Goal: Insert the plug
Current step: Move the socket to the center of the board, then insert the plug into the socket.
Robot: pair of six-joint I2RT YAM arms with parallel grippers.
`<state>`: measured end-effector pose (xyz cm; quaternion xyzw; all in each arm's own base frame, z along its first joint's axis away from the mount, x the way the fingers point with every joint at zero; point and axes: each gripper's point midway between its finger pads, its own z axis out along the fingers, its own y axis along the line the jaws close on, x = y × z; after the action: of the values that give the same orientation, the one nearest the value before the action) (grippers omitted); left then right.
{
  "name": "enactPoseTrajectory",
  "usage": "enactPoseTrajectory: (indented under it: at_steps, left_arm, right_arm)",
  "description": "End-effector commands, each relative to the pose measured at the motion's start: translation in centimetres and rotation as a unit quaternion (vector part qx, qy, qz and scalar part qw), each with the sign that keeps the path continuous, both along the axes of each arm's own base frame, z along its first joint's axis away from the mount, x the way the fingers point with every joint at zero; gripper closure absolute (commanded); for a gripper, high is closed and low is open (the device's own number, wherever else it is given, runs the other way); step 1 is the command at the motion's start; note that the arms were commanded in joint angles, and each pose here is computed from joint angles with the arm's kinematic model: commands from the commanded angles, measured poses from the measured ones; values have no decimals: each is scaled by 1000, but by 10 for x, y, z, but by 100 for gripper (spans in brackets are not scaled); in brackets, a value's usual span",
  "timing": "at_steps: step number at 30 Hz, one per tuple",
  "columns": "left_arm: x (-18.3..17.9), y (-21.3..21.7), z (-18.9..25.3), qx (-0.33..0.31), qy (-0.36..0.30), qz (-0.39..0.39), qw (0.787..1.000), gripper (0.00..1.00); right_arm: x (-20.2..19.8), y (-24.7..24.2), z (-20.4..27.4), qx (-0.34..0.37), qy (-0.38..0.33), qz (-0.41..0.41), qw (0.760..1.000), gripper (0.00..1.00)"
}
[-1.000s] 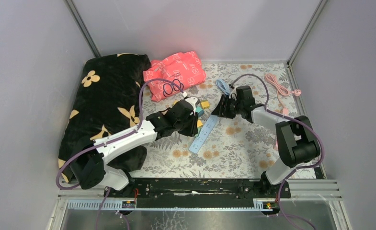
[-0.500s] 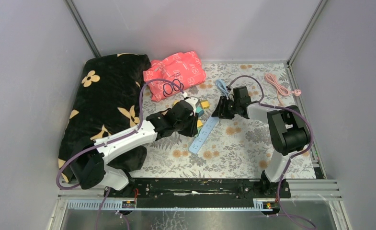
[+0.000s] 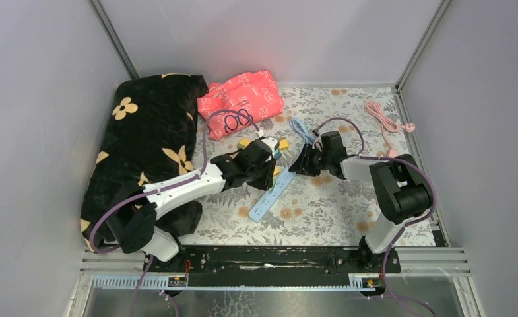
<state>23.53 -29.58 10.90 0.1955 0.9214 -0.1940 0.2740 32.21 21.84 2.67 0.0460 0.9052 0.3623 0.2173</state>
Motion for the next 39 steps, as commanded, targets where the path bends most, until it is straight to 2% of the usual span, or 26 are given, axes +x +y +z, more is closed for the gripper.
enactPoseTrajectory:
  at_steps: [1,7,9,16,28,31,39]
  left_arm:
    - [13,-9,17,-2,-35,-14,999,100]
    - [16,-8,14,33,-28,-34,998,100]
    - [15,-10,13,38,-22,-44,998,100]
    - [14,-11,14,64,-7,-71,995,100]
    - [21,-22,8,94,10,-106,990,100]
    - [23,-26,5,97,14,-109,989,100]
    - [25,-27,-6,124,24,-113,985,100]
  right_arm:
    - [-19,17,12,32,10,24,999,62]
    - [-22,14,10,15,7,26,1000,62]
    - [-19,9,22,3,-15,22,1000,60]
    - [-19,-14,35,-52,-61,-3,997,46]
    - [-37,-56,33,-121,-101,-58,986,34]
    - [-42,-55,31,-111,-103,-57,987,32]
    - [-44,-11,40,23,-82,-27,996,34]
